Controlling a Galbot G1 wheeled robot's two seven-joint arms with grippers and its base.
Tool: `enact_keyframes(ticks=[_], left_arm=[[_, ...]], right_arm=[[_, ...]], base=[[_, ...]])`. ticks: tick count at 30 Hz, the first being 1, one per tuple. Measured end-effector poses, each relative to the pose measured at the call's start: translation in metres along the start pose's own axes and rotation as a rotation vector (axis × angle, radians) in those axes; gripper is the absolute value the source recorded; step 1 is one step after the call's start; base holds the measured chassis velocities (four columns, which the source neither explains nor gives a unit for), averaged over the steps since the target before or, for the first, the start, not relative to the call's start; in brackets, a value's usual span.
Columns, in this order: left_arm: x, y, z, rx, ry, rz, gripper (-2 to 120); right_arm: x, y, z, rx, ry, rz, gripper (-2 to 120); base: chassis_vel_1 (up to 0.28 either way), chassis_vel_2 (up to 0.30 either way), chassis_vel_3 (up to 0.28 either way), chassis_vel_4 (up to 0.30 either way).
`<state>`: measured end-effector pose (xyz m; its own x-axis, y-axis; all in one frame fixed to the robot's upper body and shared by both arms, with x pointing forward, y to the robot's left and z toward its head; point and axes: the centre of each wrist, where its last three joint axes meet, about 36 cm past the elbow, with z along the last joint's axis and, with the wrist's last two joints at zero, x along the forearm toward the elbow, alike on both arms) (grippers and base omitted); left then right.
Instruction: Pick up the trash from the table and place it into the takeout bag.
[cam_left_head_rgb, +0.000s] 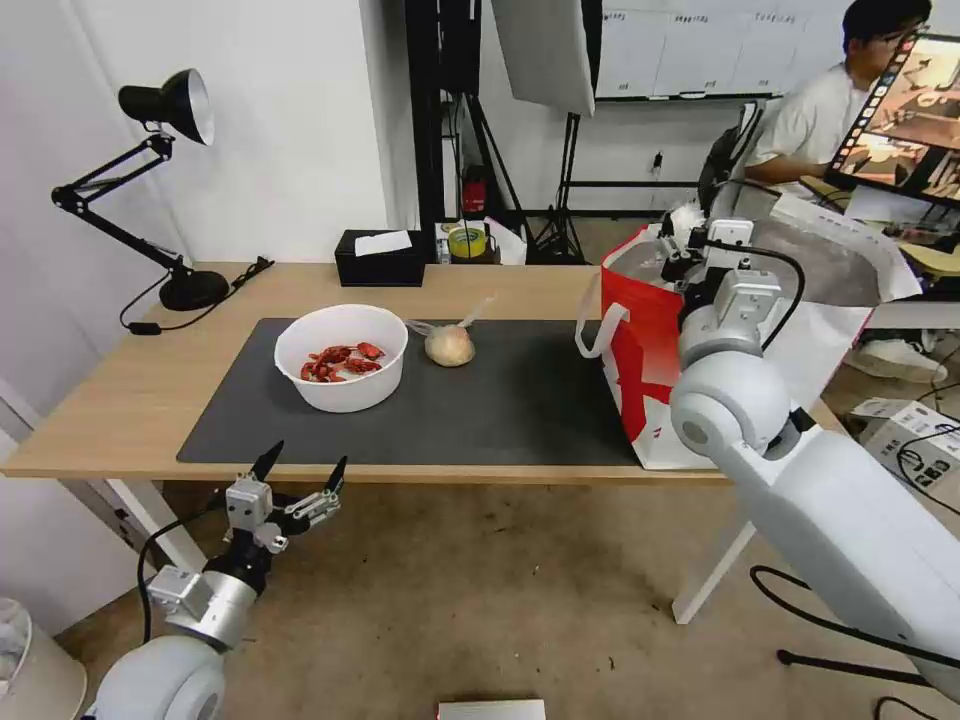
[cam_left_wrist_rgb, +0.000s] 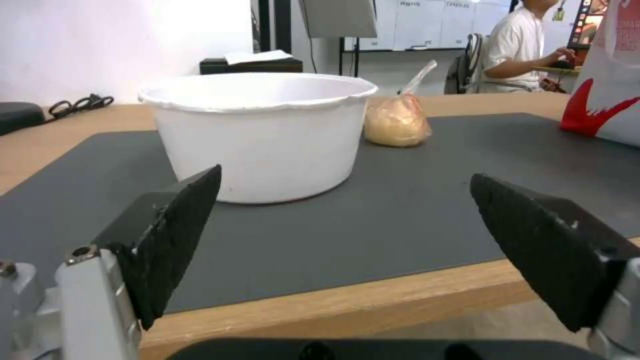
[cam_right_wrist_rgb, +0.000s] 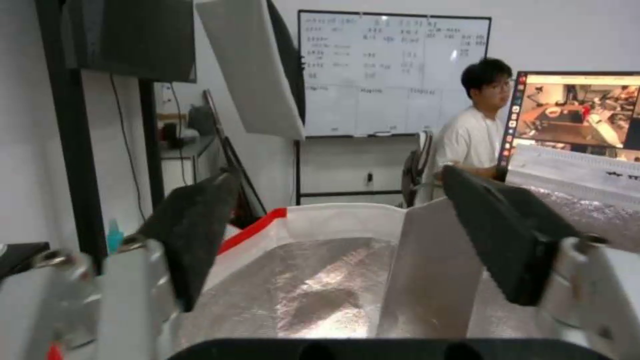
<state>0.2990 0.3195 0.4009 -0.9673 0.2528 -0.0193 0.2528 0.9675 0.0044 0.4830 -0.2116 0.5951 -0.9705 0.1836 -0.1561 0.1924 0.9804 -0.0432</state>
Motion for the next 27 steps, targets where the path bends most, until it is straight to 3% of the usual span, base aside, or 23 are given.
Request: enact_keyframes(ticks=[5,14,17,22,27], left_arm=[[0.000,0.001,-0.002,-0.003,-0.003,0.001,100],[-0.001,0.001,-0.004,-0.004,-0.009,0.002,100],[-0.001,0.001,-0.004,-0.003,-0.010,0.001,100],[-0.001,0.000,-0.005,-0.002,-0.015,0.002,100],[-0.002,-0.001,-0.006,-0.001,-0.019,0.003,100]], right_arm=[[0.002,-0.001,-0.001,-0.006,0.005,-0.009,99],[0.007,-0.006,-0.010,-0.039,-0.018,-0.064,100],[0.011,-0.007,-0.014,-0.062,-0.039,-0.126,100],[0.028,-0.011,-0.015,-0.112,-0.069,-0.333,100],[0.045,-0.018,-0.009,-0.153,-0.046,-0.477,100]], base=[[0.000,0.000,0.000,0.000],[0.000,0.000,0.000,0.000],[0.000,0.000,0.000,0.000],[0.000,0.000,0.000,0.000],[0.000,0.000,0.000,0.000]])
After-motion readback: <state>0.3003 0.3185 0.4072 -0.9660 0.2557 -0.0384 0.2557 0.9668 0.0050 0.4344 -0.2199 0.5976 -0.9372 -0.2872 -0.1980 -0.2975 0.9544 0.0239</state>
